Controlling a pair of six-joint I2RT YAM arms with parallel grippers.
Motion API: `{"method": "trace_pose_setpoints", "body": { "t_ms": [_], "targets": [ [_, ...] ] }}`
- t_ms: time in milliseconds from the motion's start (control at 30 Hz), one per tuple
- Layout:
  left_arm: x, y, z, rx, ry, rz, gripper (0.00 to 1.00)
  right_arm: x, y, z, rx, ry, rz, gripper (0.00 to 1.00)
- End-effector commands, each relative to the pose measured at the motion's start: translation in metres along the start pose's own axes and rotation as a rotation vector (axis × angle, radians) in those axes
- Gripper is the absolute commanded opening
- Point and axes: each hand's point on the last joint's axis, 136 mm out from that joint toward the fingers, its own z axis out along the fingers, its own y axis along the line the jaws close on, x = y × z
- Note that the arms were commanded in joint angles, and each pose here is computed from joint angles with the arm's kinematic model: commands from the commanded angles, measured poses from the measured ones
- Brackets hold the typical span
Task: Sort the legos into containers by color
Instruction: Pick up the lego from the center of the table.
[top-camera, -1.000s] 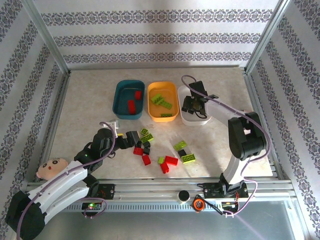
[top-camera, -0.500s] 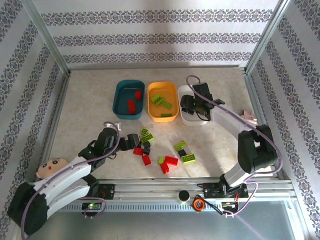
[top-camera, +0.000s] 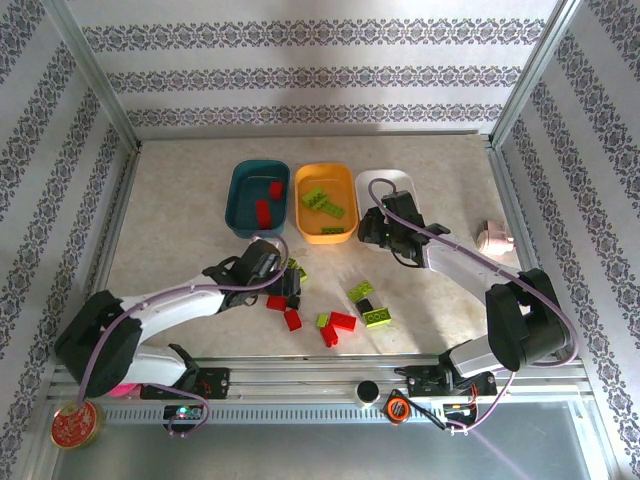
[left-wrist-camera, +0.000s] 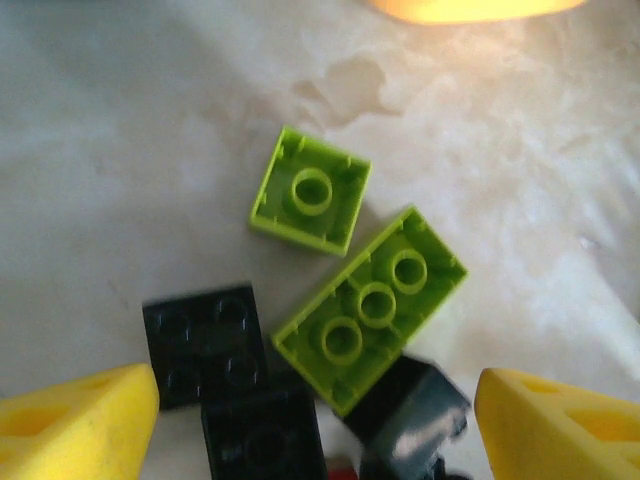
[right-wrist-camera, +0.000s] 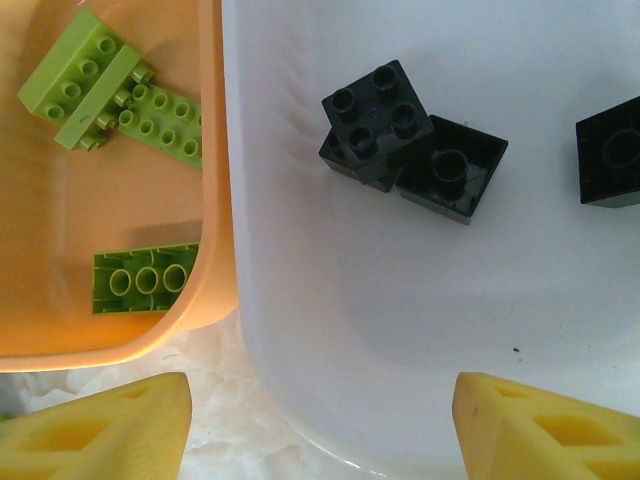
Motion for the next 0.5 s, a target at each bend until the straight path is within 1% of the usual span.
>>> {"method": "trace_pose_setpoints", "body": {
  "t_ms": [0,67,167,333,400,467],
  "targets": [
    [-0.029,-0.003,-0.001,-0.06,-0.064,0.099,0.84,-0.008,0.007,-0.008,-0.037,-0.04,0.021,0.7],
    [-0.041,-0.005,0.004,-0.081,-0.078,0.132,0.83,-0.007,0.006,-0.009,-0.036,-0.042,0.019,0.7],
    [-0.048,-0.003,0.018,-0.123,-0.047,0.16,0.79,-0.005,0.004,-0.011,-0.037,-0.043,0.018,0.7],
    [-0.049,0.007,0.049,-0.156,0.018,0.147,0.76,-0.006,0.004,-0.018,-0.046,-0.058,0.02,0.7],
    [-0.049,0.01,0.056,-0.159,0.034,0.137,0.76,-0.008,0.003,-0.023,-0.05,-0.07,0.02,0.7],
    [-0.045,0.012,0.062,-0.163,0.055,0.132,0.74,-0.01,0.003,-0.028,-0.053,-0.08,0.019,0.7]
  ]
}}
